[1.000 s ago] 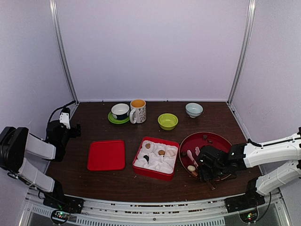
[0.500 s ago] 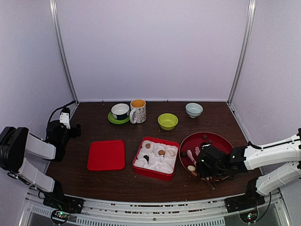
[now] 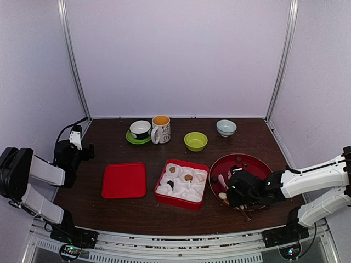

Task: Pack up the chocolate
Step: Pick up the clamp from the plate.

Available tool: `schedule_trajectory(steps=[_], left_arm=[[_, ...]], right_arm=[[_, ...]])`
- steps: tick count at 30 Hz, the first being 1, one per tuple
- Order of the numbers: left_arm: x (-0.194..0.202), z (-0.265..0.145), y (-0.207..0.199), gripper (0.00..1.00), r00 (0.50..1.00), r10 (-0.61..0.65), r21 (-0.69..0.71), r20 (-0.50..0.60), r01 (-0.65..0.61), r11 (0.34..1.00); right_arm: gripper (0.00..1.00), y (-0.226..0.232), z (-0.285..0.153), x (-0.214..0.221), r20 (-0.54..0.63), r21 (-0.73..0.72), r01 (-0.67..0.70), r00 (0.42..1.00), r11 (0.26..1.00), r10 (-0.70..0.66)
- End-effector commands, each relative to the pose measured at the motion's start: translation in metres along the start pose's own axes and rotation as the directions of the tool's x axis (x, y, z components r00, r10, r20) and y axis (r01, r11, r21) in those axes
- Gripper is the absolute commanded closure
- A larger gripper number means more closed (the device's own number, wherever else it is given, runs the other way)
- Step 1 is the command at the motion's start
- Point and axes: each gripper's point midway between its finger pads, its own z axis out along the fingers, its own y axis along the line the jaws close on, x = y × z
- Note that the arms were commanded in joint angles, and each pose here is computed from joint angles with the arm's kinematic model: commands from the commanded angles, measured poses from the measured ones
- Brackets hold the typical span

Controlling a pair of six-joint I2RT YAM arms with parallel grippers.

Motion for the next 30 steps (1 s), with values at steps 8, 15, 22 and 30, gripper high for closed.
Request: schedule_trajectory(steps=[8,15,22,30], left_arm=[[-0.016,0.002,0.005,0.02,0.998,-0.013,-0.013,0.061,0.013,1.000],[-0.016,0.002,0.005,0.02,0.998,-0.013,-0.013,0.061,0.014,1.000],[-0.016,0.002,0.005,0.02,0.998,-0.012,-0.013,0.059,0.013,1.000],[-0.016,0.002,0.005,0.02,0.998,-0.012,-0.013,0.059,0.013,1.000]], right_arm=[[0.50,-0.004,0.003,-0.001,0.008,0.028,0.017,1.000,0.999,-0.018],[0.57,-0.001,0.000,-0.006,0.017,0.021,0.028,0.999,0.999,-0.029],[0.70,-0.004,-0.007,-0.012,0.043,0.019,0.018,0.999,1.000,-0.019],[0.75,-0.003,-0.028,-0.026,0.063,-0.006,0.016,0.998,1.000,-0.015]])
